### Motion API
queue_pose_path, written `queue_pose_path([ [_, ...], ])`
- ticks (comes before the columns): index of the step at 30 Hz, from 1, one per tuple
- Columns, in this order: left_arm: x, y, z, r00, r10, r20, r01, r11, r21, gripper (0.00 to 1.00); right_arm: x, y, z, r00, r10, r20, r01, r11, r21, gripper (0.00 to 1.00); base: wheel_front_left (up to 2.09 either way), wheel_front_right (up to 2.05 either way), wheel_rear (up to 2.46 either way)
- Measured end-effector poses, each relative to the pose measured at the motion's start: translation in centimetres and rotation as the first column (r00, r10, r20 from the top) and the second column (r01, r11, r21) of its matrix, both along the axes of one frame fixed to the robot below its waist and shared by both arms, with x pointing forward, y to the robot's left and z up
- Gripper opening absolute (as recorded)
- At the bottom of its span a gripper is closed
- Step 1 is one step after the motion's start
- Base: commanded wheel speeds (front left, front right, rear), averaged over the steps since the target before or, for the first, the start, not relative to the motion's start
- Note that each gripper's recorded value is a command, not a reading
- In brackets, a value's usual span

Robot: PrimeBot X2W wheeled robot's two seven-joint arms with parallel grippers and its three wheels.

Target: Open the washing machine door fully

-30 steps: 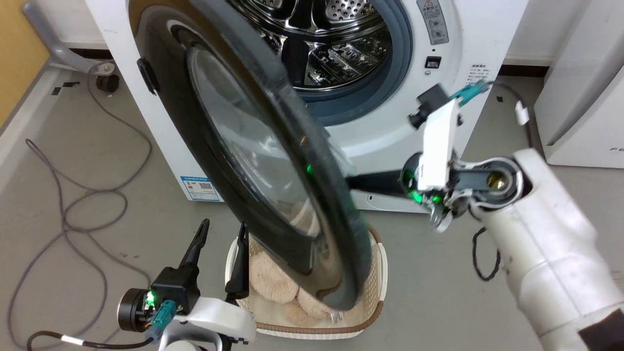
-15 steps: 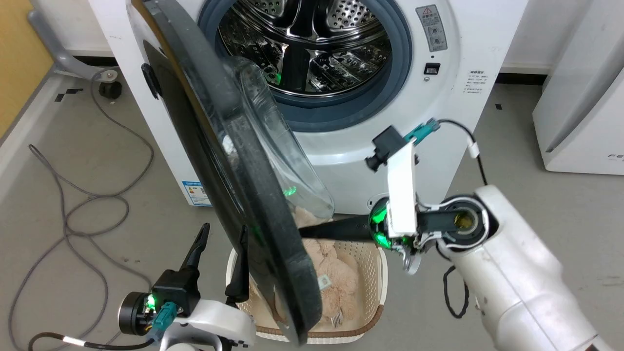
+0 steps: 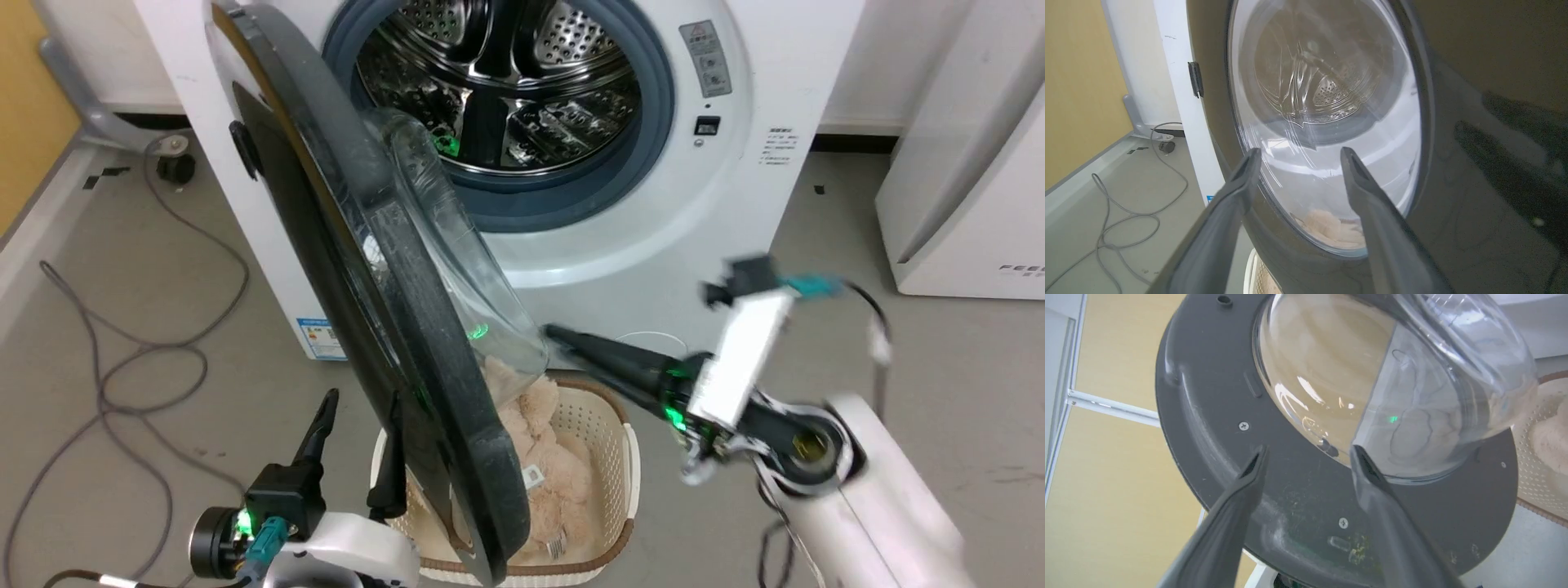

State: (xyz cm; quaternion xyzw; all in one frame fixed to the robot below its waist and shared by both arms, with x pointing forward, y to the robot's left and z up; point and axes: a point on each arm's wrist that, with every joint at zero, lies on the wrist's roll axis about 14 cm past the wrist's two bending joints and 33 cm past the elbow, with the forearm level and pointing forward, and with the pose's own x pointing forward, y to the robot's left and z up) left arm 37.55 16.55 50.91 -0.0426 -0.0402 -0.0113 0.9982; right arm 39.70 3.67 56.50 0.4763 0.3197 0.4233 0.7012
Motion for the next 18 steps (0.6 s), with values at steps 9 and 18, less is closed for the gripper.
queue_pose_path([
  [9, -0.9, 0.0, -0.5, 1.000, -0.002, -0.015, 0.002, 1.000, 0.010, 1.00, 1.0, -9.9, -5.1, 0.856, -0.516, -0.008, 0.516, 0.856, -0.032, 1.00, 0.00, 0.00, 0.00],
  [18, -0.9, 0.1, -0.4, 1.000, -0.007, -0.010, 0.007, 1.000, 0.026, 1.00, -0.8, -19.3, -8.3, 0.547, -0.792, 0.271, 0.837, 0.524, -0.157, 1.00, 0.00, 0.00, 0.00],
])
